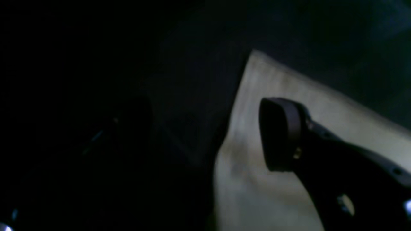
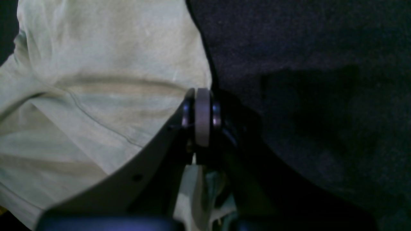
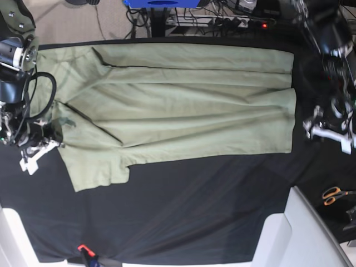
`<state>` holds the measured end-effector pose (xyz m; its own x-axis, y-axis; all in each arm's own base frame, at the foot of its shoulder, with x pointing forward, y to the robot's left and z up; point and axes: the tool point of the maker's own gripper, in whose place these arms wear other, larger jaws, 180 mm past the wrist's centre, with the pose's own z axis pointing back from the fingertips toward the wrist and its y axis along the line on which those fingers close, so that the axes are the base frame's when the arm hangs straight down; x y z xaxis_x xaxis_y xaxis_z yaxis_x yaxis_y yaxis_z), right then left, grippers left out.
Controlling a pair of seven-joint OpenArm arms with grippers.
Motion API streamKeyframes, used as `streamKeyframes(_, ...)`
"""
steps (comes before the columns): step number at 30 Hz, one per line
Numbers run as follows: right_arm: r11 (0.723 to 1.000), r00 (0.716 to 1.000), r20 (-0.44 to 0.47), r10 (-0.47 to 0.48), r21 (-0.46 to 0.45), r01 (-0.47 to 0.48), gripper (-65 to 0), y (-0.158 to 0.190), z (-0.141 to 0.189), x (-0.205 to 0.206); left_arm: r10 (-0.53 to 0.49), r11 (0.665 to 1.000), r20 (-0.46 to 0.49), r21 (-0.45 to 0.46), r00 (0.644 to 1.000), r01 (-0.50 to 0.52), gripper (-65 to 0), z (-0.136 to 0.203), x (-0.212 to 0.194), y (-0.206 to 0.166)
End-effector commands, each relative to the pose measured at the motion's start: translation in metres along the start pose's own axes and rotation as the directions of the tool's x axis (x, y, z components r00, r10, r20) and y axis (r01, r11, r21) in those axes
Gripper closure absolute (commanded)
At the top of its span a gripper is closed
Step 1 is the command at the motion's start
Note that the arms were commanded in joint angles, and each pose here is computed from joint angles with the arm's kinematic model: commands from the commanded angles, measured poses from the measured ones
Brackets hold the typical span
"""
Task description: Fold the T-shirt properly
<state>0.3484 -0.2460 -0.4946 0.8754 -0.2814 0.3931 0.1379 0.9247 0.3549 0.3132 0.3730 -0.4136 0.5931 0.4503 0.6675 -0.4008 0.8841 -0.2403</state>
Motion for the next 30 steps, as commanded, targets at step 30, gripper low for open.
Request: streamKeyframes(30,1.000,0.999,0.042,0.017,-0.012,-0.017,0.0,-0.004,0.008,0.022,-0.071,0.997,0.004,-0.026,0.997,0.071,-35.2,-0.053,0.009,-0.020)
